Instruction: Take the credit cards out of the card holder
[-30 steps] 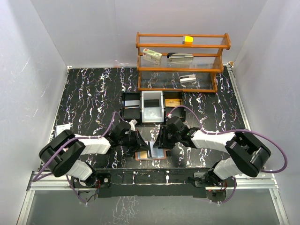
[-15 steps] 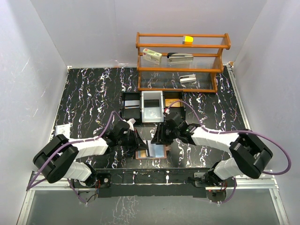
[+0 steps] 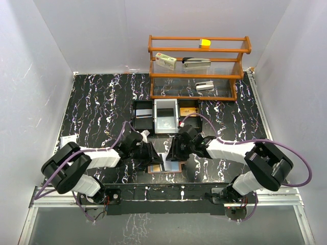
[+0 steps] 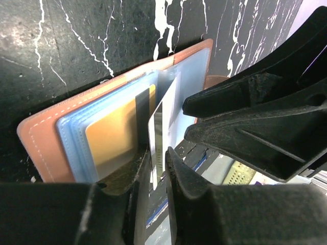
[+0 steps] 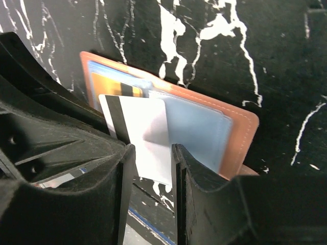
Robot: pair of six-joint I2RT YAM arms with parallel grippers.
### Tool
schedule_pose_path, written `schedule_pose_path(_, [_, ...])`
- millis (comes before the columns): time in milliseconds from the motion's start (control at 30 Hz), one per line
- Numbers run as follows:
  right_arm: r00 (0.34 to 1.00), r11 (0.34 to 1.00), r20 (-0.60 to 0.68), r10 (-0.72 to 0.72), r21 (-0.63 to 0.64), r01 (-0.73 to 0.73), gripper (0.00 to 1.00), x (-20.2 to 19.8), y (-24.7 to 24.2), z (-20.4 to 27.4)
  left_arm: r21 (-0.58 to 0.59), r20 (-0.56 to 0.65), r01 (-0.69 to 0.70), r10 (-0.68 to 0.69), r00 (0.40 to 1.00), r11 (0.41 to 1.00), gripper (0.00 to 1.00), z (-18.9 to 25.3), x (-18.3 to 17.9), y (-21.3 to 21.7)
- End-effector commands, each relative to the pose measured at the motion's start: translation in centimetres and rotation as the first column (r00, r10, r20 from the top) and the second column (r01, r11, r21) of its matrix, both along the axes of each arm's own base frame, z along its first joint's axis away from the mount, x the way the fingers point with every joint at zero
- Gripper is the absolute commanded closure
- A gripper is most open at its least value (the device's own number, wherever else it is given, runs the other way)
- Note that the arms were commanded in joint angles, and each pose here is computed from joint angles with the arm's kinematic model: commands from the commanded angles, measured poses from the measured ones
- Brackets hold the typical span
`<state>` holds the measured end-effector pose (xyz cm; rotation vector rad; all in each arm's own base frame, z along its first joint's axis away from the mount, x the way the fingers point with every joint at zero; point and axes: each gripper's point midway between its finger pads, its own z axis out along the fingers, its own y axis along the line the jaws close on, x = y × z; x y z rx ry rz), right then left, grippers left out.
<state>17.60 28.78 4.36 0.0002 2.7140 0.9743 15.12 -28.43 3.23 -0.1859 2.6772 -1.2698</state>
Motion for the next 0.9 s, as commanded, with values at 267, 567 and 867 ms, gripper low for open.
schedule_pose_path(267, [0.998, 1.000, 0.060, -0.028, -0.012, 0.029, 0.68, 0.7, -0.5, 0.7, -0.004, 0.053, 0.030, -0.030, 0.998, 1.000, 1.00, 1.6, 0.7, -0.3])
schedule_pose_path(567, [0.997, 0.996, 0.072, 0.008, 0.088, -0.015, 0.68, 0.8, 1.4, 3.0, 0.071, 0.117, -0.071, 0.062, 0.991, 0.995, 1.00, 3.0, 1.4, 1.9])
schedule_pose_path(867, [0.994, 0.979, 0.104, 0.040, 0.195, -0.060, 0.68, 1.5, 3.7, 5.7, 0.125, 0.137, -0.240, 0.223, 0.965, 0.963, 1.00, 3.3, 1.5, 4.9])
